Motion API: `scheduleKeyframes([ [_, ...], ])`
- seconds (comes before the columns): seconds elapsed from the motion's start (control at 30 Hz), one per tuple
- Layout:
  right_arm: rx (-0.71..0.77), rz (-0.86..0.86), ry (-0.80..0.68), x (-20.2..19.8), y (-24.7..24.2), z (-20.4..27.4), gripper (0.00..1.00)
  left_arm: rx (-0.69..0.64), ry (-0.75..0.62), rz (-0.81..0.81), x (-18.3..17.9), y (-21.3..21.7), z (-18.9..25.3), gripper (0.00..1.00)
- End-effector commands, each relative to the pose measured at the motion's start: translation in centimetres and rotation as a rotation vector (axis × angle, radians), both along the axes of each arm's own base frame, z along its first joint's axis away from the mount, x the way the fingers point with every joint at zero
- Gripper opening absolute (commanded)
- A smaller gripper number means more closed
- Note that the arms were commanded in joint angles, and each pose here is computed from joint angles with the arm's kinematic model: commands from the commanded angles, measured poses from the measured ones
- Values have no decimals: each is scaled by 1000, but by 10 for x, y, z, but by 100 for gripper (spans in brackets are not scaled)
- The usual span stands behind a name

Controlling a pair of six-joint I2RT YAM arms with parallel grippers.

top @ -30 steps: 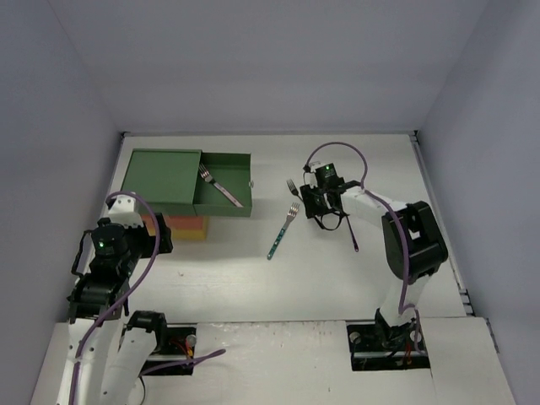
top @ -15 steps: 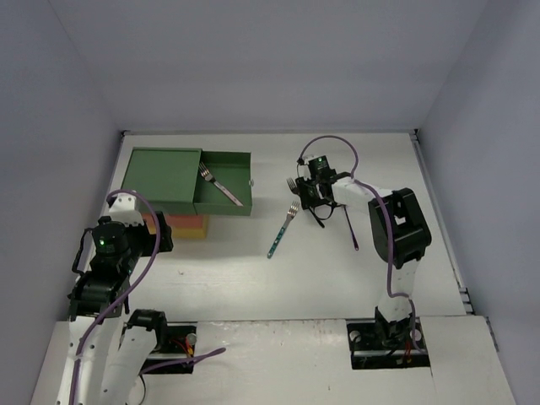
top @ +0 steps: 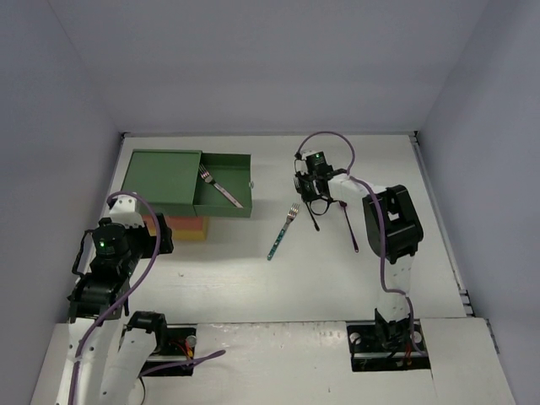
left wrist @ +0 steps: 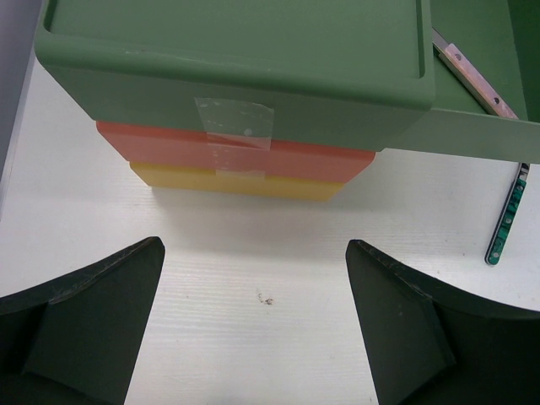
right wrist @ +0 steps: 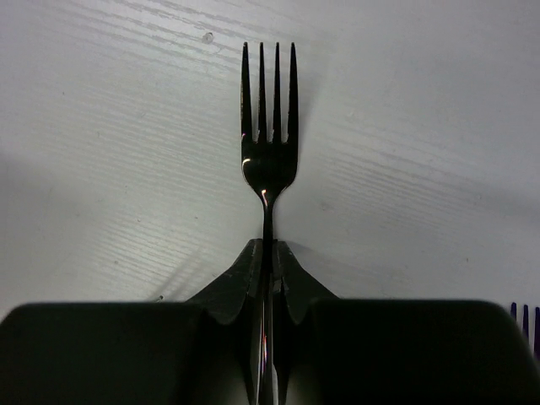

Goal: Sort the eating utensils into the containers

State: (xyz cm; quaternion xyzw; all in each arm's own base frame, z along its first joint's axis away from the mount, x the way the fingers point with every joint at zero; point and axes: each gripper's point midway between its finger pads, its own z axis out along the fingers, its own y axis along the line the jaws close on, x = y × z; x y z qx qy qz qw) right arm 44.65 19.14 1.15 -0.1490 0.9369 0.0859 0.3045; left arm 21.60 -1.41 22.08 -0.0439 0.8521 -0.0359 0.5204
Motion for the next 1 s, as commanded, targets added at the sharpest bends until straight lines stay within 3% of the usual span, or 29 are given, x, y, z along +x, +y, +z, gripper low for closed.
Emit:
scheduleKeyframes([
  [0.0, -36, -3, 49, -14, -11, -6, 0, -15, -48, -6, 11, -3, 12, 87],
  [0.13, -38, 5, -35, -11, -14, 33, 0, -15, -52, -5, 11, -3, 13, 87],
  [0.3, 14, 36, -212, -9, 0, 122, 0, -15, -52, -6, 10, -3, 13, 87],
  [0.63, 274, 261, -617, -39, 112, 335, 0, -16, -60, -7, 9, -3, 14, 87],
  [0.8, 405, 391, -701, -52, 180, 389, 0, -15, -64, -4, 9, -3, 15, 87],
  [0.97, 460, 466, -724, -55, 233, 393, 0, -14, -62, -4, 9, -3, 14, 87],
])
